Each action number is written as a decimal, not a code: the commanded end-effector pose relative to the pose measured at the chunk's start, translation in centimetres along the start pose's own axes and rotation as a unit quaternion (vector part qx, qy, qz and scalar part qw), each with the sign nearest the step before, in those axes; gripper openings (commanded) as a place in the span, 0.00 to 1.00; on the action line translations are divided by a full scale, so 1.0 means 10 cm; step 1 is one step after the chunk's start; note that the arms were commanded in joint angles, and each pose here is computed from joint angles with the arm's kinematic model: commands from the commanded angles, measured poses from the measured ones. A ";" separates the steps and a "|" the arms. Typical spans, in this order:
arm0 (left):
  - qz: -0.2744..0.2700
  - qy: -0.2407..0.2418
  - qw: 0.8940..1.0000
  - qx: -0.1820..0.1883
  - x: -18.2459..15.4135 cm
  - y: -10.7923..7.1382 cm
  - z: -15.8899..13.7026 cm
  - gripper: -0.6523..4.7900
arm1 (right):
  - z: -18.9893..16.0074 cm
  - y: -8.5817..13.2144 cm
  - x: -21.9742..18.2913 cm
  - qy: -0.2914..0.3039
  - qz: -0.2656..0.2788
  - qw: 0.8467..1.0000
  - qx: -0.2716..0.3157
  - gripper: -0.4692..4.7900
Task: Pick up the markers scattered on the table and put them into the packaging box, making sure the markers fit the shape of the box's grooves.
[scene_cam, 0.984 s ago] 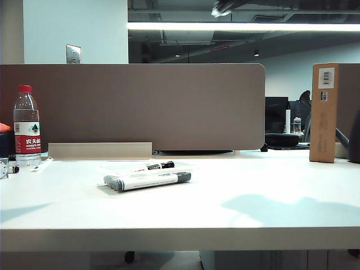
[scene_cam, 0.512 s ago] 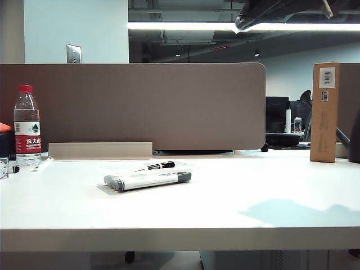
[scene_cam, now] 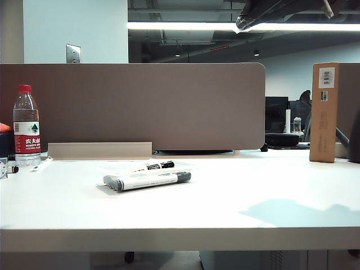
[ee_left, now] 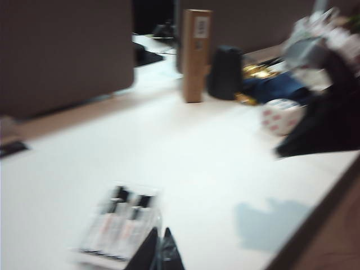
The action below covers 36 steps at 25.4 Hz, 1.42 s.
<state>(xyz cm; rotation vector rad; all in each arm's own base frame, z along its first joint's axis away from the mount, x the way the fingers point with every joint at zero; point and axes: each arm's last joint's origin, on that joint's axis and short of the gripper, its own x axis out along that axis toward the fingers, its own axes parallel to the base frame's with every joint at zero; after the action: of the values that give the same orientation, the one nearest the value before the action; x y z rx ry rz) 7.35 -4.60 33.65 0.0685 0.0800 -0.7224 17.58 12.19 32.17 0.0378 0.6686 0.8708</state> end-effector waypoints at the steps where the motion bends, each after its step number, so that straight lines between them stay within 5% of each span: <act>1: 0.069 0.017 0.996 0.053 0.07 0.07 -0.12 0.12 | 0.02 0.01 -0.01 -0.009 0.001 1.000 -0.004 0.07; 9: 0.175 0.006 0.984 0.018 0.15 0.32 -0.61 0.12 | 0.02 0.01 -0.01 -0.009 0.001 1.000 -0.004 0.07; 17: 0.296 -0.050 0.954 0.020 0.09 0.44 -1.28 0.12 | 0.03 0.01 -0.01 -0.011 0.001 1.000 -0.004 0.07; 29: 0.333 -0.101 0.936 -0.045 0.02 0.45 -1.63 0.12 | 0.03 0.01 -0.01 -0.010 0.001 1.000 -0.004 0.07; 36: 0.338 -0.087 0.937 -0.007 0.02 0.45 -1.63 0.12 | 0.03 0.01 -0.01 -0.010 0.001 1.000 -0.004 0.07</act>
<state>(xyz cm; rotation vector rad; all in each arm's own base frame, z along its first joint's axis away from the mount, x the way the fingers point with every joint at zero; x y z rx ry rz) 9.71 0.08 17.40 -0.0190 -0.0942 -0.0400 17.59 12.19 32.18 0.0373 0.6671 0.8688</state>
